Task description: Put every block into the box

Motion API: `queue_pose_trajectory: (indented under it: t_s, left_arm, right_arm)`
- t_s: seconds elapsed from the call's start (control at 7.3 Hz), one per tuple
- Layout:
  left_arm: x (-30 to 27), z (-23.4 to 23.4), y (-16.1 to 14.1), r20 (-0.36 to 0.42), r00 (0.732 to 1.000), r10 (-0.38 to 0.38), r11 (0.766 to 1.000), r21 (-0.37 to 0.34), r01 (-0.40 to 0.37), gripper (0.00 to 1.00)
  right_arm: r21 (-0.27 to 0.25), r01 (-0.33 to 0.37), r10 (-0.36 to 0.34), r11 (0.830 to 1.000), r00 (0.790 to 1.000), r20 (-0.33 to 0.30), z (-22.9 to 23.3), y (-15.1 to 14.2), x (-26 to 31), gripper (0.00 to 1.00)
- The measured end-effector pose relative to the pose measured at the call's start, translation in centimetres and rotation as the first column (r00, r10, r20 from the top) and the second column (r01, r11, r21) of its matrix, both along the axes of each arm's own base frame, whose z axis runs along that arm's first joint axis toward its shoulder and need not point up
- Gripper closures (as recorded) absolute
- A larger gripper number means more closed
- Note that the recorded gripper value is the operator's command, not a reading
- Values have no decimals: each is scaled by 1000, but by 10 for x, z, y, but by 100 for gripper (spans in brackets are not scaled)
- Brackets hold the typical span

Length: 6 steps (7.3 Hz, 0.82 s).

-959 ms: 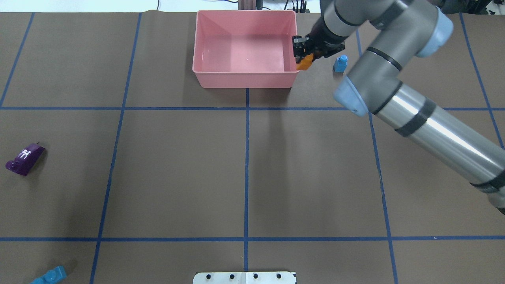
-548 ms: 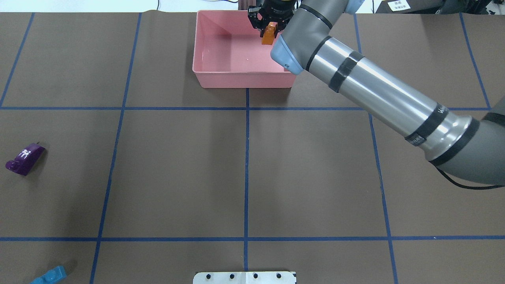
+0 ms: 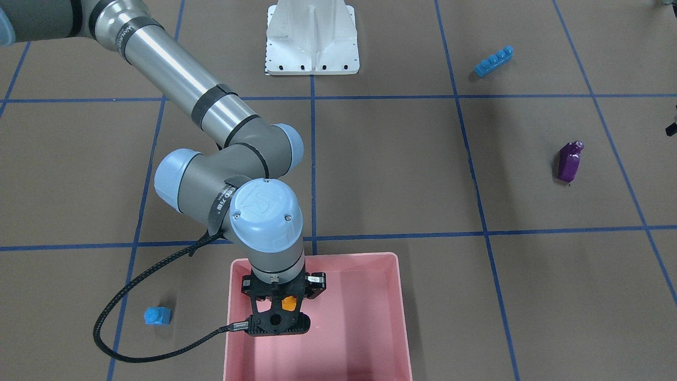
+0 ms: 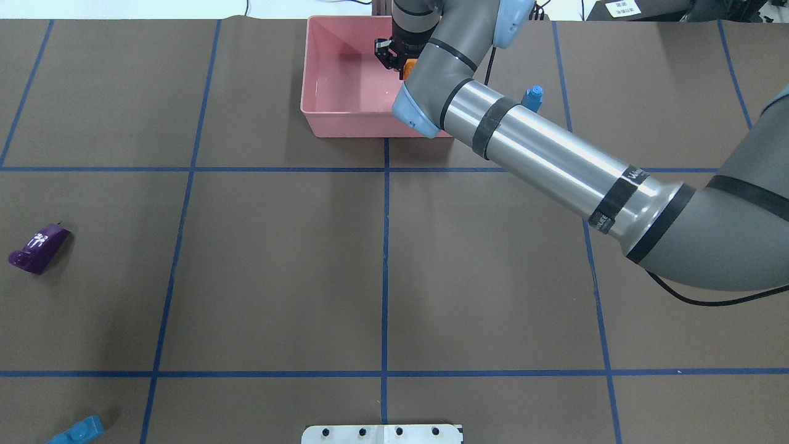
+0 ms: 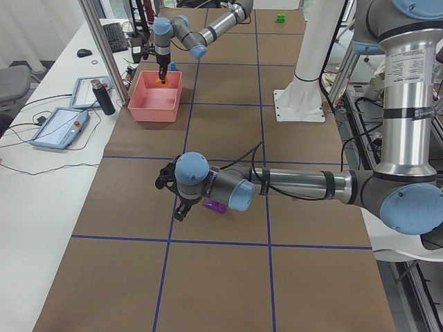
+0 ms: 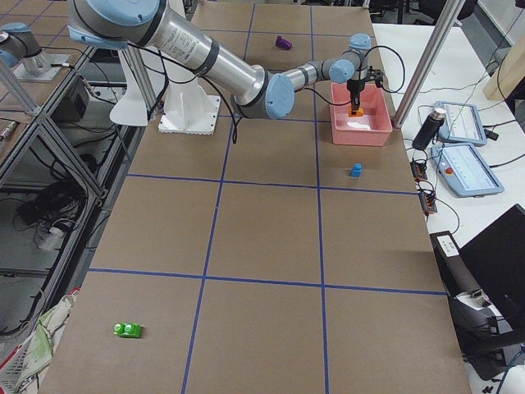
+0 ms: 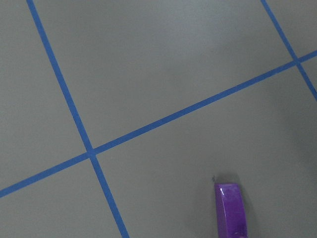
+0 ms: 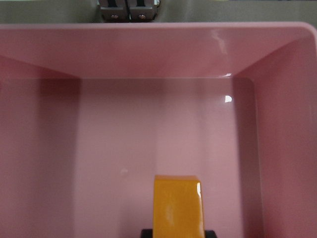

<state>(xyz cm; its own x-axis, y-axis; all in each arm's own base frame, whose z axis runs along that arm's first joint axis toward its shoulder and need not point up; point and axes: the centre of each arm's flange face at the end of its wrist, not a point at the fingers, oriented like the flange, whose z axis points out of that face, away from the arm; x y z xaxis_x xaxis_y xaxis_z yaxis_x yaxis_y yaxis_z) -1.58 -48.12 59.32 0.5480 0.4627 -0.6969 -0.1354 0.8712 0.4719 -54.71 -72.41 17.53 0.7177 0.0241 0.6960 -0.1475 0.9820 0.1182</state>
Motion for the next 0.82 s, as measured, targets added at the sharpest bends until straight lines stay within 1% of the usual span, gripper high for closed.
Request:
queue_pose_trajectory:
  t_s: [0.27,0.41,0.55,0.68,0.82]
  left_arm:
    - [43,-5,-1,-2,996,85,996,26,-85,0]
    - [59,-4,2,1,993,117,993,26,-117,0]
    - [68,1,6,4,991,137,990,19,-137,0]
    - [74,7,12,8,988,152,988,7,-152,0]
    - [81,13,18,19,986,166,986,-3,-166,0]
  right_arm:
    - [-8,-27,27,1000,1000,9,0,2,-3,0]
    - [-16,-27,28,1000,999,26,-10,-2,12,0]
    - [-38,-18,19,999,999,41,-23,-6,36,0]
    - [-53,1,2,999,999,42,-37,-3,67,0]
    - [-55,26,-24,998,999,37,-45,4,98,0]
